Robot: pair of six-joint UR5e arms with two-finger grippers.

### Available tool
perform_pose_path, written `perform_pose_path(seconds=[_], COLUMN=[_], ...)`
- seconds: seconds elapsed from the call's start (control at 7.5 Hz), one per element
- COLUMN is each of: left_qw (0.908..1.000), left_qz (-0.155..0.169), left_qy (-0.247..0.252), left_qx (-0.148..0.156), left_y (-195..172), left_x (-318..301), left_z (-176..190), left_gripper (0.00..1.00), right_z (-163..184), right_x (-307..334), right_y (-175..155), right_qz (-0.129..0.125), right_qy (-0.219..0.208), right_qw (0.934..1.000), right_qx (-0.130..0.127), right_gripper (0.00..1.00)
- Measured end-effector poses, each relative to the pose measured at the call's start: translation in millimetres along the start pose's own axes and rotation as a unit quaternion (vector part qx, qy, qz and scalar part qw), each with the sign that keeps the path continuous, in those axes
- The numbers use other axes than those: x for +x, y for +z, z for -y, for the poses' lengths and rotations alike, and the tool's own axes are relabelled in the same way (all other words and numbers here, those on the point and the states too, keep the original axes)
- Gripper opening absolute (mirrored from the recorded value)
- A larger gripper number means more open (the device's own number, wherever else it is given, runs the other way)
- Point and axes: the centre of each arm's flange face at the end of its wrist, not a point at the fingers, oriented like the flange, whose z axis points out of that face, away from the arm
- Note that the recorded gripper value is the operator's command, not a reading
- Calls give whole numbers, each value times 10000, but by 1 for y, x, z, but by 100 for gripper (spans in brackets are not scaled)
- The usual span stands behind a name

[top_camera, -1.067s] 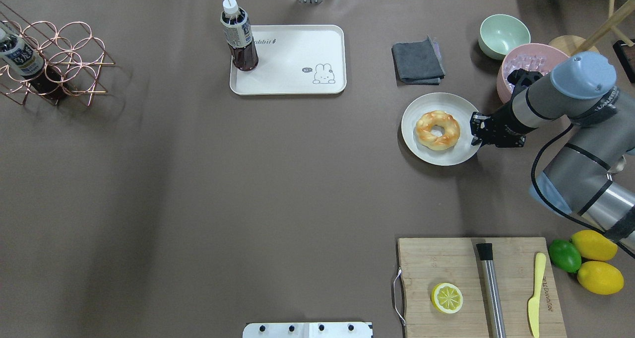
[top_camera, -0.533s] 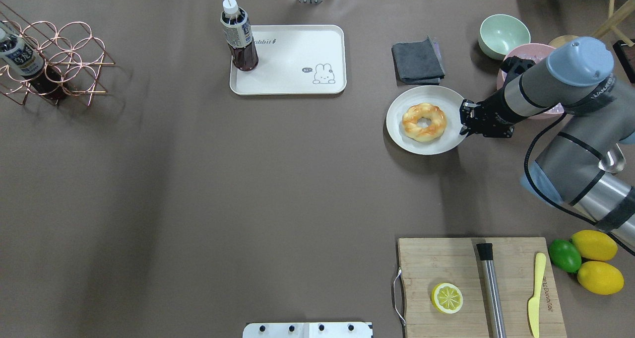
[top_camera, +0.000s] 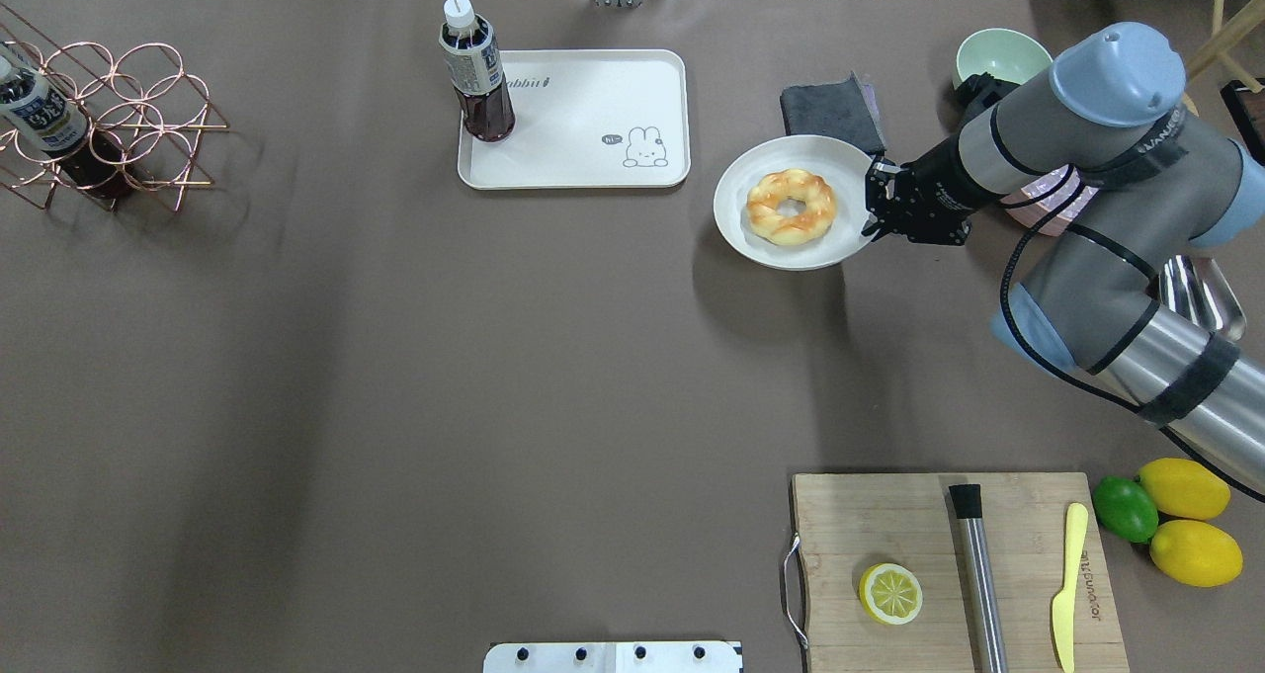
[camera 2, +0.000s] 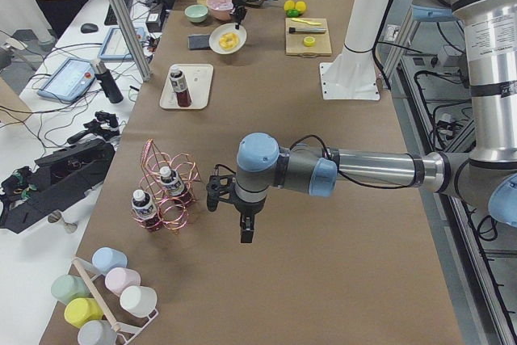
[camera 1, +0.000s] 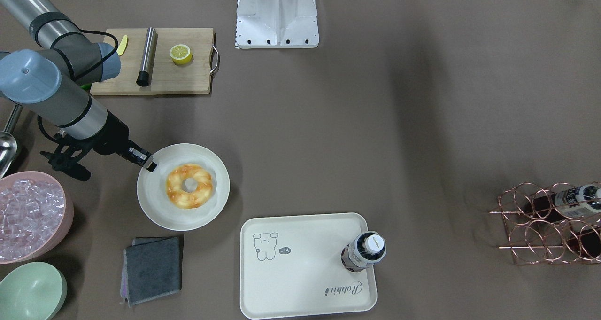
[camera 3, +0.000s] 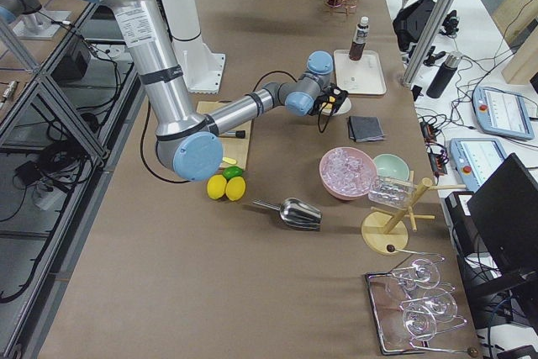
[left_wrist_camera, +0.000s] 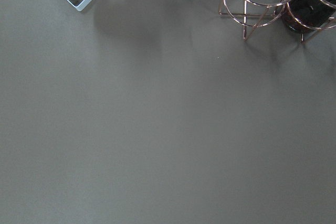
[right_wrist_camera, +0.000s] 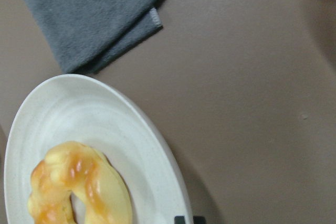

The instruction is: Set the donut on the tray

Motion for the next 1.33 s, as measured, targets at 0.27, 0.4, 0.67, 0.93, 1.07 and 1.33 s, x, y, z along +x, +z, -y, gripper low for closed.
perform_pose_path(seconds=[0.27,0.4,0.67,0.93,1.07,1.33], left_qw=[10000,10000,10000,10000,10000,10000], left_qz=[2,4,6,8,9,11], left_qy=[-17,-26,-38,-54,-59,-76], left_qx=[-3,-10,-15,-23,-25,-8], left_y=[0,1,1,2,2,0], left_x=[-1,-2,-3,-4,-4,-6], left_z=[-1,-2,-3,-3,-3,-3], left_gripper=[98,98,98,98,98,98], right_z=[0,1,-2,-16,-24,-39], right_x=[-54,-91,-154,-201,-218,-245], right_y=[3,10,27,47,56,73], right_qz=[171,223,242,213,193,182], right_qy=[245,355,488,524,565,809], right_qw=[9995,9991,9985,9984,9982,9962], right_qx=[-26,-41,-60,14,62,265], right_gripper=[0,0,0,0,0,0])
